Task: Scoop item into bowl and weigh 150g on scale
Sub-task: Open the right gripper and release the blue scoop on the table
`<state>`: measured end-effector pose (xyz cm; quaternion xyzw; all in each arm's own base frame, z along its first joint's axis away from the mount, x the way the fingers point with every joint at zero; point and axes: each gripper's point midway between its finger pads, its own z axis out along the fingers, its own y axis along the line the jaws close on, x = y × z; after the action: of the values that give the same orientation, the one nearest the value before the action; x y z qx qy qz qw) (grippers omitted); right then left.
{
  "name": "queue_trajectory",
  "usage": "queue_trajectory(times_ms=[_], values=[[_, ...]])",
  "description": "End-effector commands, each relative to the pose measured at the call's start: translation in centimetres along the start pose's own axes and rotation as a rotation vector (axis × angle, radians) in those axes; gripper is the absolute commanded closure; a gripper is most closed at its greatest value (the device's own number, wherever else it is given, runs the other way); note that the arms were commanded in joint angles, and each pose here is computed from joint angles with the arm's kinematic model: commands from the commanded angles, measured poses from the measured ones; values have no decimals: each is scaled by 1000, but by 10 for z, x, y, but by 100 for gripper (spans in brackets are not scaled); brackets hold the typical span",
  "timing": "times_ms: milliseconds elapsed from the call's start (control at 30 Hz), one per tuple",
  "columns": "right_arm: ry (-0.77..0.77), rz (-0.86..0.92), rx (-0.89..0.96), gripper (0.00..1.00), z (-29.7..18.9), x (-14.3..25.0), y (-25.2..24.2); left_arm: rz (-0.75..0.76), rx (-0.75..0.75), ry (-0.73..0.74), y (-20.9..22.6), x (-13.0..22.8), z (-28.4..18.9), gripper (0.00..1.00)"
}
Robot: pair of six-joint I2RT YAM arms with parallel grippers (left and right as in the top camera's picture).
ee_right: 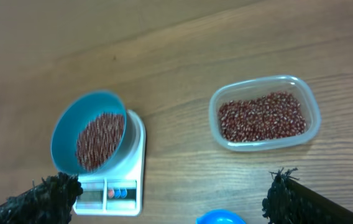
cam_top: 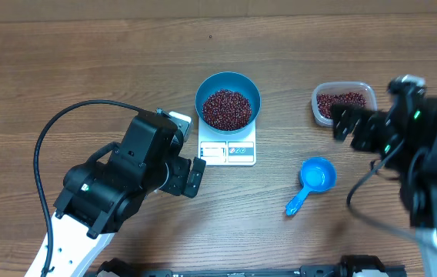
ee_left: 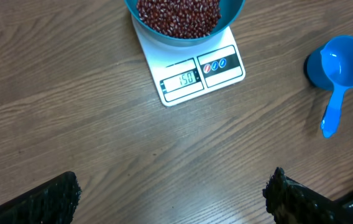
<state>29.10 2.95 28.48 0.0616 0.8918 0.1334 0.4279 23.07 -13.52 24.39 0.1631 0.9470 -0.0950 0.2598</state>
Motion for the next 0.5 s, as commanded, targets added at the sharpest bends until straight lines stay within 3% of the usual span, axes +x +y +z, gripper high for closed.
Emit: queue_trajectory(times_ms=[0, 167, 467], values=[[-45, -125, 33, 0, -10, 19, 1, -18, 1, -18, 0, -6, -3, 1], [-103, -200, -5, 0, -9, 55, 2, -18, 1, -17, 0, -6, -3, 1], [-354, -283, -46, 0, -16, 79, -4, -18, 1, -17, 0, -6, -3, 1]])
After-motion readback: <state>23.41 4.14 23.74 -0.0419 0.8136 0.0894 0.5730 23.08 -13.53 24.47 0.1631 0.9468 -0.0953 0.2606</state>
